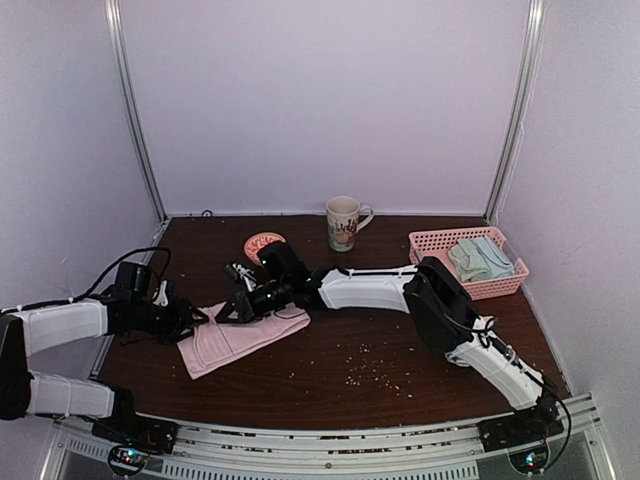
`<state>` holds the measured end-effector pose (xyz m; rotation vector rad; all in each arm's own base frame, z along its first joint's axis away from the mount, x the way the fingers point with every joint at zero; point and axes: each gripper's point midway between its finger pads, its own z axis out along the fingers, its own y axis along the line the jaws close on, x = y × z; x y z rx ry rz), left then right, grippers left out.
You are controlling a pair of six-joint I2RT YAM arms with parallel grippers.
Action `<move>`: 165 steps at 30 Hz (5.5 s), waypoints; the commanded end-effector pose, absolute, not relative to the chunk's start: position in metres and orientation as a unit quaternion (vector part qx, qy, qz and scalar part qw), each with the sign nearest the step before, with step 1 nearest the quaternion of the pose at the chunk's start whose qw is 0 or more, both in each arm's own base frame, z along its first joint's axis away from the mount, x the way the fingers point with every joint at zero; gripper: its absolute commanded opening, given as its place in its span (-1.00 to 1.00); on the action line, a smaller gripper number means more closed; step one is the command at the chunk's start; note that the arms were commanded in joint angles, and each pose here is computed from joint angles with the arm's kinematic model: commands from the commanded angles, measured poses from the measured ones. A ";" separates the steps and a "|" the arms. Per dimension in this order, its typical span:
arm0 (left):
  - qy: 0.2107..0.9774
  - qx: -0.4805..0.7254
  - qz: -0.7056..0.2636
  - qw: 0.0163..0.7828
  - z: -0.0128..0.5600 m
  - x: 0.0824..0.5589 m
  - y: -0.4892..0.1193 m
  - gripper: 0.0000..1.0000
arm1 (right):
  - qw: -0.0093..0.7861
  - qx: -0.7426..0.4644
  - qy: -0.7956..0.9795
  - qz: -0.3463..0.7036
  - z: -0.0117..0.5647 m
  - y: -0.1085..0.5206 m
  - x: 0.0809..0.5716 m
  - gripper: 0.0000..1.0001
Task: Roll the towels
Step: Fold the towel at the center of the board.
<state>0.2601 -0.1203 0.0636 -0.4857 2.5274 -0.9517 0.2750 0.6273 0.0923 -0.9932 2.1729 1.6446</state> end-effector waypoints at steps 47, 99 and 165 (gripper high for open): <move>0.918 -0.019 -0.360 0.164 0.043 0.336 -0.244 -1.00 | 0.155 -0.303 0.903 0.262 0.025 0.386 0.404 -0.29; 0.901 -0.064 -0.414 0.116 0.121 0.317 -0.203 -1.00 | 0.177 -0.327 0.887 0.273 0.081 0.316 0.394 -0.25; 0.952 0.000 -0.295 0.086 0.059 0.371 -0.187 -1.00 | 0.215 -0.359 0.877 0.236 0.111 0.307 0.398 -0.25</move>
